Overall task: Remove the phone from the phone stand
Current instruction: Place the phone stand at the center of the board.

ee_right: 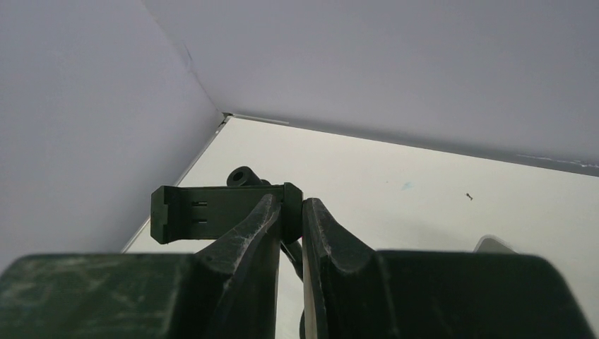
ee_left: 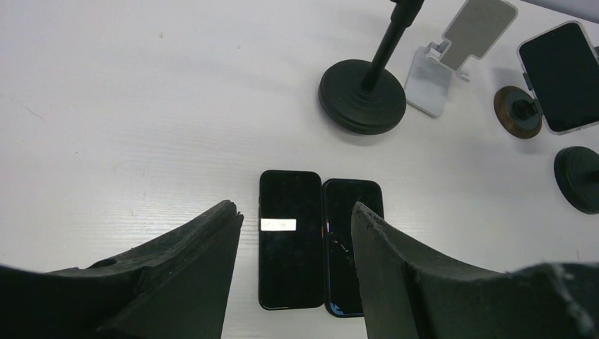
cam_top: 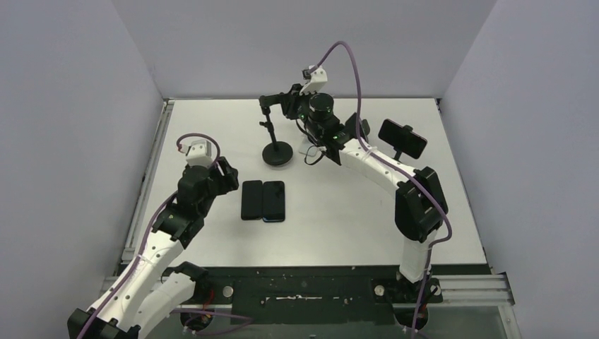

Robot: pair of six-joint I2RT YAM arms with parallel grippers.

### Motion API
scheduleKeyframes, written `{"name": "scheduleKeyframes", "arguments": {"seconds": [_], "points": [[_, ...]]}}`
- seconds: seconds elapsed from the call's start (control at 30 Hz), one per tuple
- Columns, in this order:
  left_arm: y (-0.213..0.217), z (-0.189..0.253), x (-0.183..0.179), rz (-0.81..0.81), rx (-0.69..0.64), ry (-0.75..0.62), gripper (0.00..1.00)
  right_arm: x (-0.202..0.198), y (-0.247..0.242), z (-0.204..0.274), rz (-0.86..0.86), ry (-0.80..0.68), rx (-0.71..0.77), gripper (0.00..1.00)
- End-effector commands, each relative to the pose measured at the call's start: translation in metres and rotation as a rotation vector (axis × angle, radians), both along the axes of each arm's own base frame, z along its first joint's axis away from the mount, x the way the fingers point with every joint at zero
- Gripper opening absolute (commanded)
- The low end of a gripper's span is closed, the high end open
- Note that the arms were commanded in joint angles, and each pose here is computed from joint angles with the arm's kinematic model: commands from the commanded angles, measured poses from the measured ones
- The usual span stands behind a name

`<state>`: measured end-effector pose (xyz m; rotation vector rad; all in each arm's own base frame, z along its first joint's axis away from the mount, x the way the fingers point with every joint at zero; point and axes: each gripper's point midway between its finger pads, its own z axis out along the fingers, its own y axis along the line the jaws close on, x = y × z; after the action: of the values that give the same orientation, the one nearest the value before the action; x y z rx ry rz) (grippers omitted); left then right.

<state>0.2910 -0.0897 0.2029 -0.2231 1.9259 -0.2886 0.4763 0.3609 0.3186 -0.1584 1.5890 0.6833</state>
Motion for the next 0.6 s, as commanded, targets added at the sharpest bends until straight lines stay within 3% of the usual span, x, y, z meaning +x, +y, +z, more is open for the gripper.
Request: {"name": "scheduleKeyframes", "arguments": {"seconds": [0.0, 0.57], "points": [[-0.003, 0.029, 0.004, -0.006, -0.029, -0.076, 0.57, 0.003, -0.011, 0.09, -0.002, -0.238, 0.238, 0.0], [-0.007, 0.03, 0.003, -0.02, -0.029, -0.08, 0.57, 0.017, -0.002, 0.037, 0.043, -0.187, 0.24, 0.0]]}}
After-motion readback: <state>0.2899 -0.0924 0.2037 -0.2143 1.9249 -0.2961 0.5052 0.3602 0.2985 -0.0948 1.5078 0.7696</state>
